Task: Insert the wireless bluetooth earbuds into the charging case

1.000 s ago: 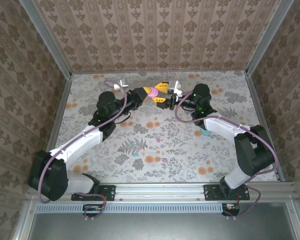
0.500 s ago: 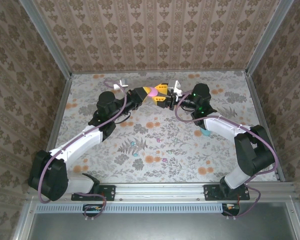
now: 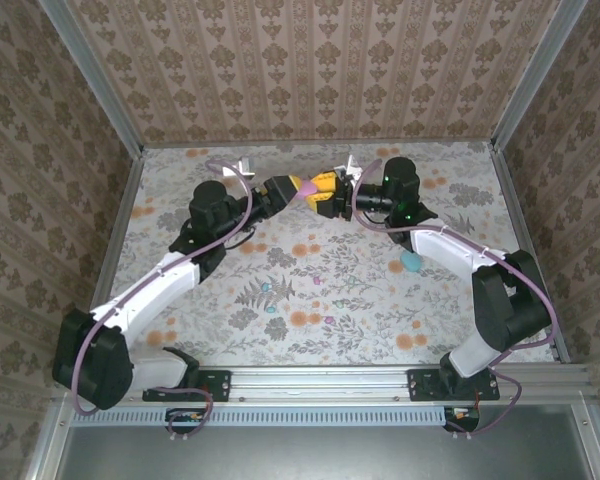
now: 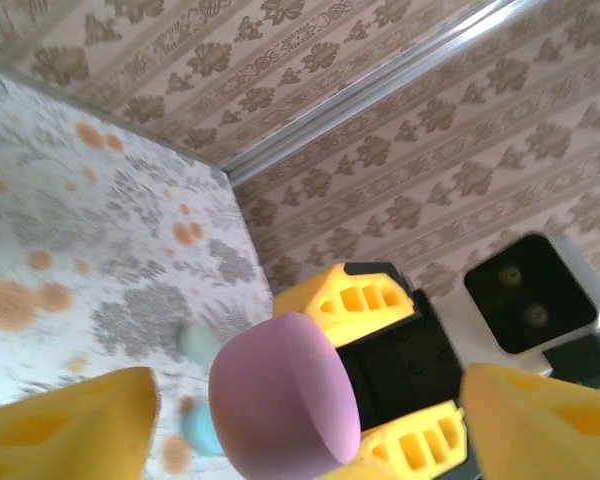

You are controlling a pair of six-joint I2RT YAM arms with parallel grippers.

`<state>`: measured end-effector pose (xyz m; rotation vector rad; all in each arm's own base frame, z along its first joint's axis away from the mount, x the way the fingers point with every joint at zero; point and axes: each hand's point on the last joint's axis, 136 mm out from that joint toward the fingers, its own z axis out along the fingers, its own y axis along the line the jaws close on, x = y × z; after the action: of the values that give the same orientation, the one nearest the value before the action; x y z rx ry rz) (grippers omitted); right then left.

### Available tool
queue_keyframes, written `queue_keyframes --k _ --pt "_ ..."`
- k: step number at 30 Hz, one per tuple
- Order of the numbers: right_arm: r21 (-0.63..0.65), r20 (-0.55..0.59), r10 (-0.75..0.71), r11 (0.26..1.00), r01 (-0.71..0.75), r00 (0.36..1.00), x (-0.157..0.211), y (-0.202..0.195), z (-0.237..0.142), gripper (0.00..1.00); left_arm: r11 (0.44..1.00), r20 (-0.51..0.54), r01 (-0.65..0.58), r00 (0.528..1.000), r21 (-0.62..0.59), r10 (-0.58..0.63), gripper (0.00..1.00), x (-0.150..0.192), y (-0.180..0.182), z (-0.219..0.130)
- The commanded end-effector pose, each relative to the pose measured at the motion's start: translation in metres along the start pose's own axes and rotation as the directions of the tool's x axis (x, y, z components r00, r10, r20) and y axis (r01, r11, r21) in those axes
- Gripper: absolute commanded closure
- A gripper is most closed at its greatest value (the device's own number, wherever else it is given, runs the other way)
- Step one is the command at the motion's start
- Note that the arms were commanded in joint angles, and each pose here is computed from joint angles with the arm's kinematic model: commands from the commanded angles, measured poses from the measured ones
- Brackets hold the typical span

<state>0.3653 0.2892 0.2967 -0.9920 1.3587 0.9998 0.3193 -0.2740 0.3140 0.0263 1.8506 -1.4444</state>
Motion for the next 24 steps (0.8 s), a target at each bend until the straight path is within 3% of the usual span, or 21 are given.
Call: queue_keyframes --k 1,4,7,8,10,16,24 --pt "-0.078 0.016 0.042 0.996 -0.041 0.999 -0.03 0.012 -0.007 0.59 0.944 -0.014 -0.328 0.944 -0.014 0.328 0.08 -0.012 -0.01 -0.016" --pt "-0.117 0.012 0.076 0.99 -0.074 0.997 -0.035 0.014 -0.012 0.6 0.844 -0.041 -0.536 0.843 0.014 0.536 0.07 -0.007 -0.01 -0.026" --pt "-0.143 0.008 0.107 0.984 -0.104 0.994 -0.04 0.014 -0.017 0.6 0.683 -0.07 -0.723 0.68 0.102 0.73 0.08 0.013 -0.01 -0.032" --pt "-0.151 0.005 0.115 0.982 -0.113 0.993 -0.042 0.014 -0.018 0.6 0.618 -0.063 -0.768 0.618 0.167 0.784 0.09 0.025 -0.014 -0.036" --pt "-0.166 -0.001 0.118 0.979 -0.116 0.993 -0.043 0.016 -0.02 0.6 0.545 -0.036 -0.805 0.553 0.235 0.832 0.11 0.036 -0.018 -0.039" --pt "-0.22 -0.002 0.092 0.971 -0.09 0.996 -0.05 0.026 -0.023 0.6 0.505 -0.018 -0.781 0.537 0.367 0.844 0.18 0.04 -0.02 -0.037" --pt "-0.264 -0.025 0.034 0.964 -0.039 0.999 -0.044 0.041 -0.022 0.6 0.486 0.035 -0.779 0.541 0.397 0.84 0.23 0.033 -0.025 -0.025"
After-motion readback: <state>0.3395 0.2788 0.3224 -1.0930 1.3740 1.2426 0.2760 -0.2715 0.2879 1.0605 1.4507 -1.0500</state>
